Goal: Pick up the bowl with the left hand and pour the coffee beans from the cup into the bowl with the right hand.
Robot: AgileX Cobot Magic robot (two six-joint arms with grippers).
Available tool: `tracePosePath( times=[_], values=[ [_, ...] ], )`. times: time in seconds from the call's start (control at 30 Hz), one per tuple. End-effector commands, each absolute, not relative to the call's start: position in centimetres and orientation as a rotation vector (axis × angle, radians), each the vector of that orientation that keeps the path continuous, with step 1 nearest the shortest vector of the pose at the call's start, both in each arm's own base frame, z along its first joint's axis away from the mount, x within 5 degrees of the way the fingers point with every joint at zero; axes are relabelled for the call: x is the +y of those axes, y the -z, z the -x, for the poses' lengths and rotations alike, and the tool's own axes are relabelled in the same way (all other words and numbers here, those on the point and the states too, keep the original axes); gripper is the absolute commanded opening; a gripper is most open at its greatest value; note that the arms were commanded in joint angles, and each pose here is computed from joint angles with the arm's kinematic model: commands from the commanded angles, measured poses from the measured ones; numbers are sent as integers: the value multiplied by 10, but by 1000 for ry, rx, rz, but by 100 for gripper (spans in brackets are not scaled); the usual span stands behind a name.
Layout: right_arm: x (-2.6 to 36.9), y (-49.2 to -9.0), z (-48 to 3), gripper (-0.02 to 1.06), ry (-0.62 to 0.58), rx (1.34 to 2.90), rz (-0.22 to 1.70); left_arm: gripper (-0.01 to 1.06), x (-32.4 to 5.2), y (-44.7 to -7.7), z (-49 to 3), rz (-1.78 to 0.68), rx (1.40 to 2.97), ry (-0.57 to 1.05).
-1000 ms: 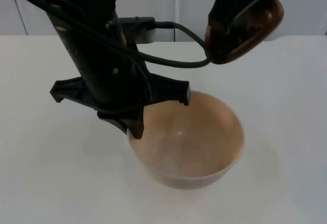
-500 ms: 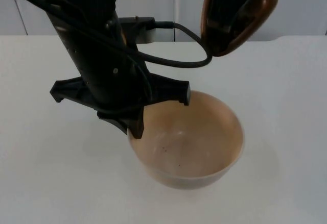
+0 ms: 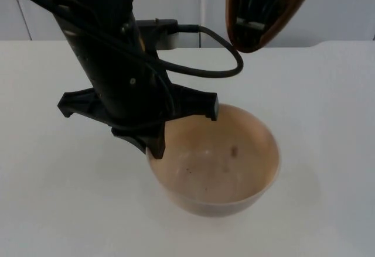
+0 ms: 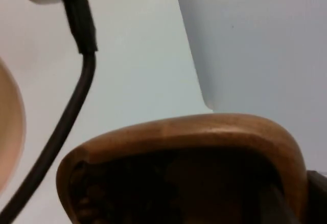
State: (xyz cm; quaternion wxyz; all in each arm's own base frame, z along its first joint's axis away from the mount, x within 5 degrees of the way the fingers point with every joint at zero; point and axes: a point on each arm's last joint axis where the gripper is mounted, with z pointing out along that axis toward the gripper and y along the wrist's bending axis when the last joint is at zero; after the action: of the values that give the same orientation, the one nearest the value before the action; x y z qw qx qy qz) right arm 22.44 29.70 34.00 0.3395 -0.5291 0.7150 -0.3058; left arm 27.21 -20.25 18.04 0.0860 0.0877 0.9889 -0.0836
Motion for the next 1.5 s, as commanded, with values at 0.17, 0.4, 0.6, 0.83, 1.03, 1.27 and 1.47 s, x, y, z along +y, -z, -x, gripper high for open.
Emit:
tracePosePath(
  times=[0.17, 0.4, 0.6, 0.83, 1.03, 1.27, 1.47],
  values=[
    [311, -339, -217, 0, 888, 1721, 1467, 0, -204, -183, -271, -239, 2937, 277],
    [320, -328, -220, 0, 959, 1667, 1506, 0, -204, -183, -271, -239, 2937, 277],
    [325, -333, -215, 0, 1013, 1576, 1506, 0, -204, -183, -271, -235, 2938, 281],
    [329, -334, -209, 0, 1017, 1540, 1536, 0, -204, -183, -271, -235, 2936, 283],
    [330, -335, -208, 0, 1049, 1501, 1561, 0, -204, -184, -271, -235, 2934, 284],
    [330, -335, -209, 0, 1072, 1475, 1592, 0, -204, -184, -271, -235, 2933, 285],
    [334, -336, -201, 0, 1077, 1436, 1619, 0, -204, -184, -271, -235, 2933, 285]
  ],
)
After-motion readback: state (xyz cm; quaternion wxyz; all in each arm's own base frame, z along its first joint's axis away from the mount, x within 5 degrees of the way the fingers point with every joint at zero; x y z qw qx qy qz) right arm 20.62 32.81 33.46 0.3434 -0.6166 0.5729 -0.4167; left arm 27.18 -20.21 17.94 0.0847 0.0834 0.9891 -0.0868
